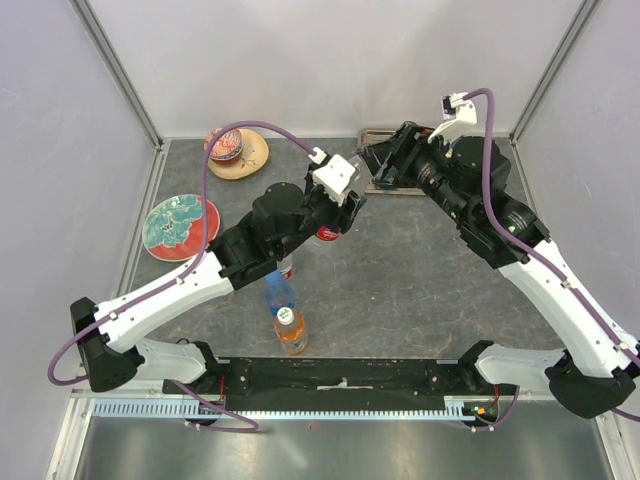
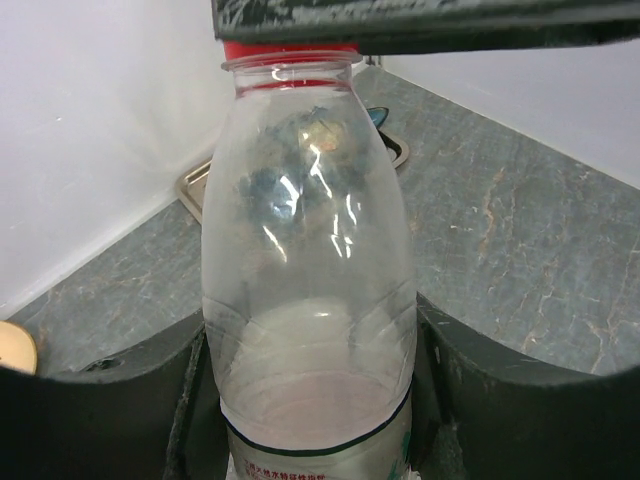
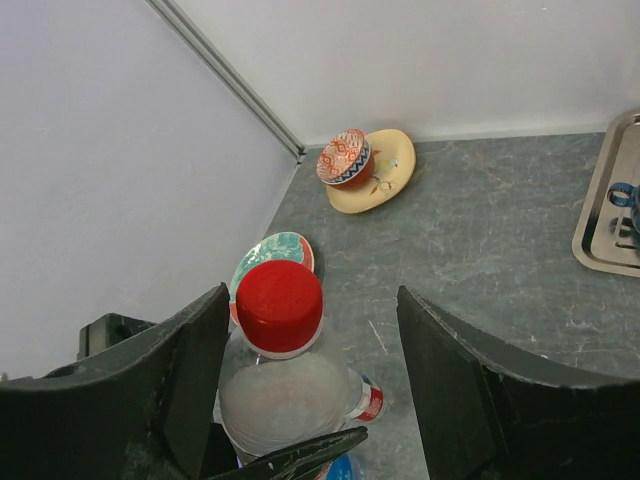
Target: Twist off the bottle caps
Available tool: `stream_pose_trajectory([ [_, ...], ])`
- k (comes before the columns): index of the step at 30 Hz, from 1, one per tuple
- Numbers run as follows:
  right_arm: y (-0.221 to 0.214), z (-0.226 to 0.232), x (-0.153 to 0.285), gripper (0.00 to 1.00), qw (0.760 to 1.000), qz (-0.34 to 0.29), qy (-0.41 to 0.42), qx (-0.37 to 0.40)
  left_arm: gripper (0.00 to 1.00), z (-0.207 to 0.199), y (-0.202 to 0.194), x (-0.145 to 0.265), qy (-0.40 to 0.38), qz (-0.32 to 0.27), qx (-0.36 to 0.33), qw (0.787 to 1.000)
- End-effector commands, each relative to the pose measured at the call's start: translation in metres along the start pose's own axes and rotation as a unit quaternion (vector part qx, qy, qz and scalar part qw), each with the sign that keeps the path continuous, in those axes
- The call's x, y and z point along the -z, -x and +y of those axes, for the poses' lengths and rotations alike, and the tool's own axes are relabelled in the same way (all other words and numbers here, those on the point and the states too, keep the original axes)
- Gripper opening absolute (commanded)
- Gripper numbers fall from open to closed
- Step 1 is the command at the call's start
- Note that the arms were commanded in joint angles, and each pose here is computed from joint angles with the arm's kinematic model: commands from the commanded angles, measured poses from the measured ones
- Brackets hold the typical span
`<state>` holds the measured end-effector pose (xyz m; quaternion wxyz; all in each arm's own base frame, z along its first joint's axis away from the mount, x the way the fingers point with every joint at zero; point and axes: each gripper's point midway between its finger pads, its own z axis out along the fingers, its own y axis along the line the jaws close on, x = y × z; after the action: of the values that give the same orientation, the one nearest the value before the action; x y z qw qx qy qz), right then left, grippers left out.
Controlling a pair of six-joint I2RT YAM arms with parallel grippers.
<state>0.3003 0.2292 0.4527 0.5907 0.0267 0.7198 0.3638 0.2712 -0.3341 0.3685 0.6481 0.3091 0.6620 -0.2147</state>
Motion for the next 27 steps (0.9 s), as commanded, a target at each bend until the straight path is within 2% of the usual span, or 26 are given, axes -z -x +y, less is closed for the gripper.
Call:
stream_pose_trajectory([
  [1,0.014,0.008,-0.002,0.75,1.000,-0.023,0.003,-0.004,0.36,0.012,0.016,0.000,0.033,-0.029,-0.016,0.999],
  [9,0.012,0.008,-0.008,0.72,1.000,-0.026,0.002,-0.002,0.36,0.012,0.013,0.003,0.033,-0.028,-0.018,0.999],
  [18,-0.007,0.007,-0.018,0.58,1.000,-0.001,0.009,0.001,0.36,0.012,0.014,0.006,0.029,-0.032,-0.016,0.999],
  [21,-0.008,0.006,-0.019,0.48,1.000,-0.001,0.010,0.002,0.36,0.011,0.014,0.007,0.028,-0.032,-0.016,0.999],
  [22,-0.008,0.006,-0.019,0.41,1.000,-0.002,0.010,0.004,0.36,0.011,0.014,0.008,0.027,-0.032,-0.014,0.999],
  [27,-0.013,0.003,-0.018,0.20,1.000,0.002,0.009,0.004,0.36,0.011,0.019,0.011,0.026,-0.046,-0.009,0.999],
])
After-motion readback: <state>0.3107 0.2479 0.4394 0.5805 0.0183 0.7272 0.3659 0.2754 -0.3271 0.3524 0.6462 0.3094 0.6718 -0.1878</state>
